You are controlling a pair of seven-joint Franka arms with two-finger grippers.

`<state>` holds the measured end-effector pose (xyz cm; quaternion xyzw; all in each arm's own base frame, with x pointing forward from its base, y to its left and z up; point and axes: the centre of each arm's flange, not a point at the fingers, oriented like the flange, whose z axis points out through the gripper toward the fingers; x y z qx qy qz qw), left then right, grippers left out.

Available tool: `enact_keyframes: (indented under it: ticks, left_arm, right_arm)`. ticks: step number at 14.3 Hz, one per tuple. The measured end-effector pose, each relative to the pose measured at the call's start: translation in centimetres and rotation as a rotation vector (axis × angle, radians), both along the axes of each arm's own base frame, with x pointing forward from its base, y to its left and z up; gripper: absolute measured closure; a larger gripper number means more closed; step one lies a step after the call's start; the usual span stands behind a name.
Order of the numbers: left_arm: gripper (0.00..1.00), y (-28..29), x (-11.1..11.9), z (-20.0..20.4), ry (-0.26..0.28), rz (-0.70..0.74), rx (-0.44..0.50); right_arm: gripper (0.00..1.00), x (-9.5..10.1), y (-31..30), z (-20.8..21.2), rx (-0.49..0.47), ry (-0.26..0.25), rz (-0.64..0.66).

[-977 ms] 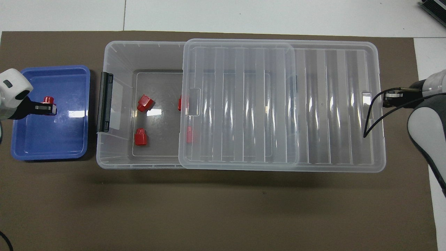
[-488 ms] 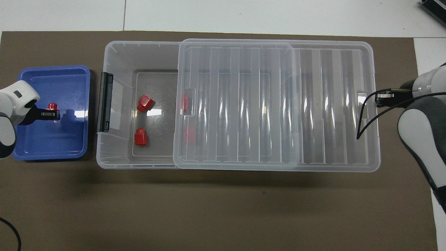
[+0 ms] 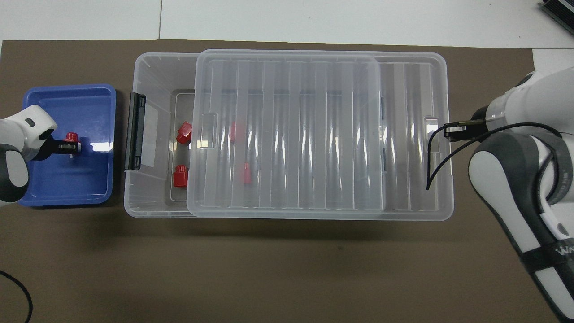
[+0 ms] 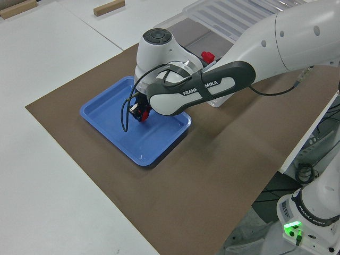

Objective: Place red block in blue tray from box
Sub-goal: 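Hold the block over the tray while the right gripper slides the lid shut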

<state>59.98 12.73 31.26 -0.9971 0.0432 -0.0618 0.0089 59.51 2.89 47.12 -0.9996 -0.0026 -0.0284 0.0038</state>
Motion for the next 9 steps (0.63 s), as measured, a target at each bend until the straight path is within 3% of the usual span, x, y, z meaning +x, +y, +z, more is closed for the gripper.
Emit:
enact_keyframes:
  ticks: [9]
  left_arm:
    - [0.65,0.1,0.1,-0.8,-0.001,0.001,0.000]
  right_arm:
    - [0.99,-0.8,5.8,0.0,-0.001,0.015,0.097]
